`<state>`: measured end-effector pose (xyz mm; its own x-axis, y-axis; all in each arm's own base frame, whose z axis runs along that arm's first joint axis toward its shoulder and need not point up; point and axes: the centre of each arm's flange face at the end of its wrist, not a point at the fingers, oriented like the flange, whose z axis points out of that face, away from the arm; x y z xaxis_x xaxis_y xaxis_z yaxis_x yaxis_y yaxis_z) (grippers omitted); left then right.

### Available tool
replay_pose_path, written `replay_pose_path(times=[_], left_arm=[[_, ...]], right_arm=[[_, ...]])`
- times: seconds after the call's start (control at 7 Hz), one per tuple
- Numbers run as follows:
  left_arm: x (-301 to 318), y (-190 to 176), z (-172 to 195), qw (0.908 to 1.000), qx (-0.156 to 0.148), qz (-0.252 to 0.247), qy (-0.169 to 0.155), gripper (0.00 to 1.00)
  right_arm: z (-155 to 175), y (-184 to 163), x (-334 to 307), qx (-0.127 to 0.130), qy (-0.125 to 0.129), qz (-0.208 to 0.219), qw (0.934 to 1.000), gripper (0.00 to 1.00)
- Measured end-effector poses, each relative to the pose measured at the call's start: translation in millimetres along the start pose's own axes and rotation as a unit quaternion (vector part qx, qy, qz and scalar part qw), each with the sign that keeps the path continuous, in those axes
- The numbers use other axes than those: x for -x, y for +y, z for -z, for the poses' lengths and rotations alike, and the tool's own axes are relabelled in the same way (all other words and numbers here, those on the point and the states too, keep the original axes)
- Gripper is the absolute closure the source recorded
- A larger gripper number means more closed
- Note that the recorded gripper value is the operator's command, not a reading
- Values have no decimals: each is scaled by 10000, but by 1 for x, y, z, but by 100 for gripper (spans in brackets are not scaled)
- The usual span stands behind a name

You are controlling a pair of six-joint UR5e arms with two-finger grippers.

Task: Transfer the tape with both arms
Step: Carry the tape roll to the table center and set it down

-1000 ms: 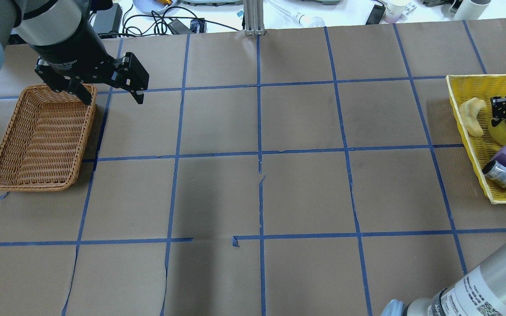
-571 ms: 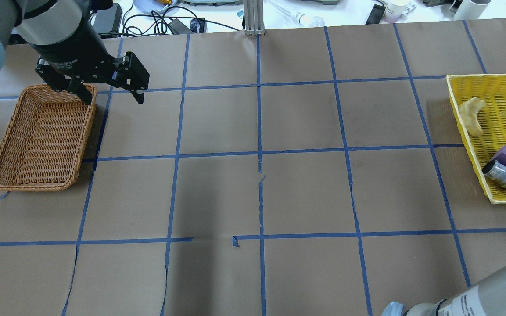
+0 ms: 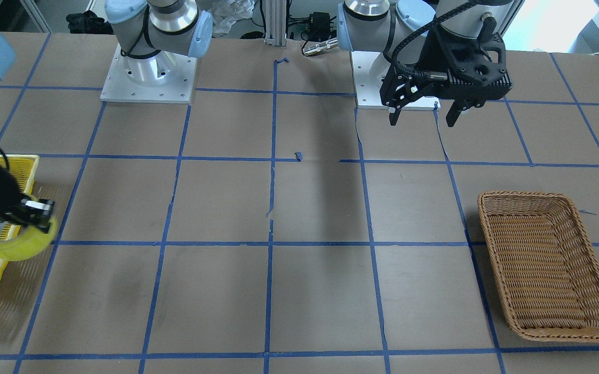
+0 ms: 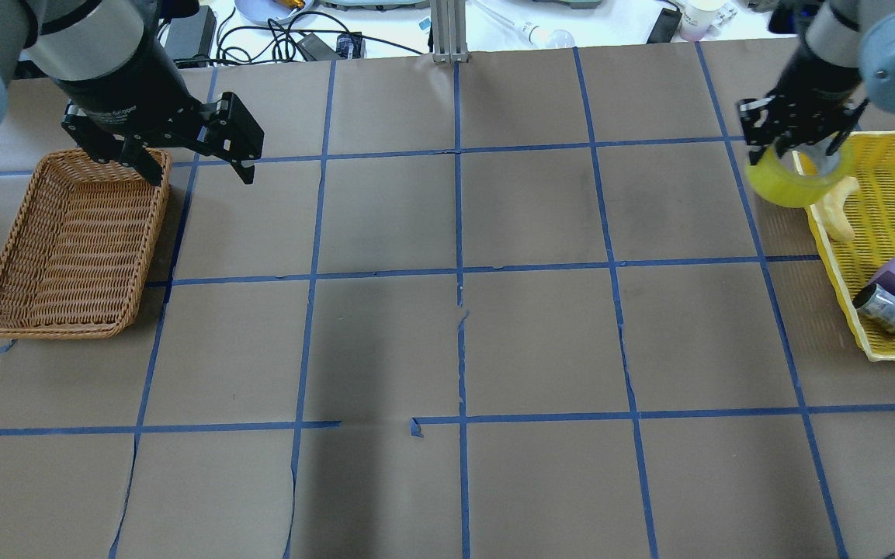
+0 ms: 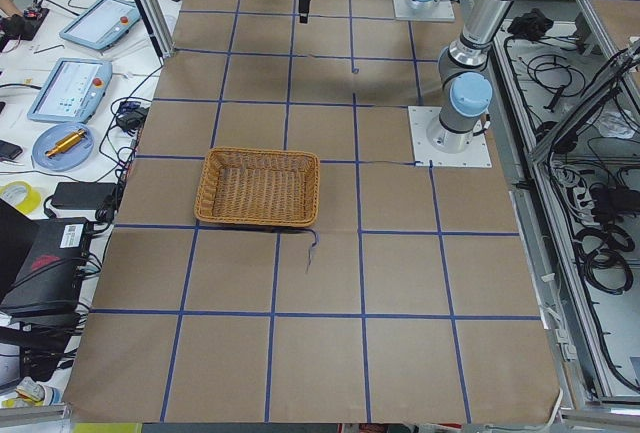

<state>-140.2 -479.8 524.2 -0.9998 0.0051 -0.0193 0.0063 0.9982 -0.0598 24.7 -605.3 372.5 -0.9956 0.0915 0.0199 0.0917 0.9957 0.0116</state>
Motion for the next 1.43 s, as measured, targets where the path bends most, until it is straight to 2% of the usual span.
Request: replay_pose_path(times=[0.29, 0.57, 0.86, 1.0, 1.14, 1.43], left_arm=[[0, 0, 0, 10000, -1, -1, 3, 0], [0, 0, 0, 10000, 4, 3, -1, 0], [1, 0, 0, 10000, 4, 4, -2, 0], [1, 0, 0, 10000, 4, 4, -4, 0], [1, 0, 0, 10000, 6, 0, -7, 0], [3, -1, -2, 10000, 24, 2, 2, 0]], right_arm=[[-20, 32, 161, 118, -245, -373, 9989, 100], [-67, 42, 259, 22, -700, -609, 9957, 100], [-115, 51, 327, -55, -869, -650, 9941, 100], [-128, 58, 351, -35, -881, -702, 9936, 5], [-136, 61, 365, -27, -864, -729, 9936, 0], [-130, 64, 369, -113, -803, -756, 9938, 0]])
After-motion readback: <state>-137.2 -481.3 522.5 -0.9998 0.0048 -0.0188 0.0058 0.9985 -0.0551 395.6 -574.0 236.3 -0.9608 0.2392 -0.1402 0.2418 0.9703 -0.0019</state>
